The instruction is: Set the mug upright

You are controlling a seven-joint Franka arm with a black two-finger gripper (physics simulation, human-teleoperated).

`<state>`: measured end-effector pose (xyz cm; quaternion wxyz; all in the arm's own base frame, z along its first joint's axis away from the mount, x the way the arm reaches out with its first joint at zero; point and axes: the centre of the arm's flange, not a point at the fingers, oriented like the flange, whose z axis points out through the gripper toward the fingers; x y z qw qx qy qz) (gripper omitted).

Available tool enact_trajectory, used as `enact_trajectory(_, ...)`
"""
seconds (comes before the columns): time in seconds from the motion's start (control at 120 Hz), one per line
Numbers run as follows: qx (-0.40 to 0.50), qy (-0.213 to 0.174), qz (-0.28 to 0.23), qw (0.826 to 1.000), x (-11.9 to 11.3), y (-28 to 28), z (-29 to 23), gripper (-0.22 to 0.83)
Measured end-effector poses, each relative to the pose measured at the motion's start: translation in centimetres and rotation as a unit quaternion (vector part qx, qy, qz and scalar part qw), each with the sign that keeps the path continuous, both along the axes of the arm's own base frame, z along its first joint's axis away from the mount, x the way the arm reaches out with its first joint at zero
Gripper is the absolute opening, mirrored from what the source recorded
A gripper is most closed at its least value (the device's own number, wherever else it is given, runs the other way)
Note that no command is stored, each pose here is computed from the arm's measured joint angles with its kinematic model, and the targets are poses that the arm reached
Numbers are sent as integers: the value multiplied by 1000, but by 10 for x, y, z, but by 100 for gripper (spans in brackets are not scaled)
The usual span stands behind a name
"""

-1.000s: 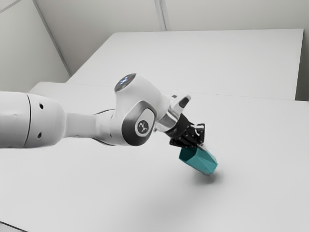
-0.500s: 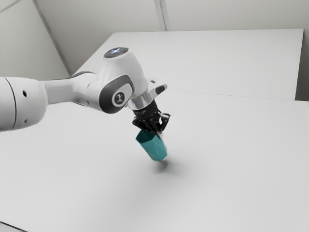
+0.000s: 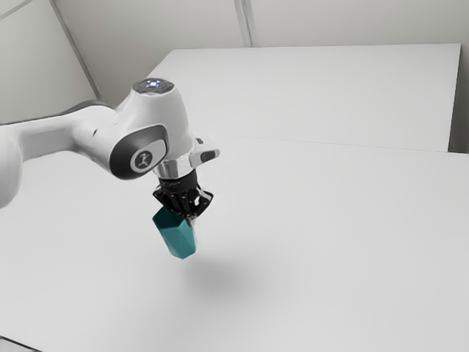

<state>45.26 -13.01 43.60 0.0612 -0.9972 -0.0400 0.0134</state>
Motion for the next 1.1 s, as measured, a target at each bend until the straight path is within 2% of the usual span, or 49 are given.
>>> enact_trajectory(0.517,15,32,39,999,-24,48,-34,-17)
enact_trajectory(0.767,7,32,46,998,-9,55,-57,-17)
enact_trajectory(0.925,4,13,41,999,7,52,-57,-17)
enact_trajectory(1.1,2,11,39,999,21,50,-68,-17)
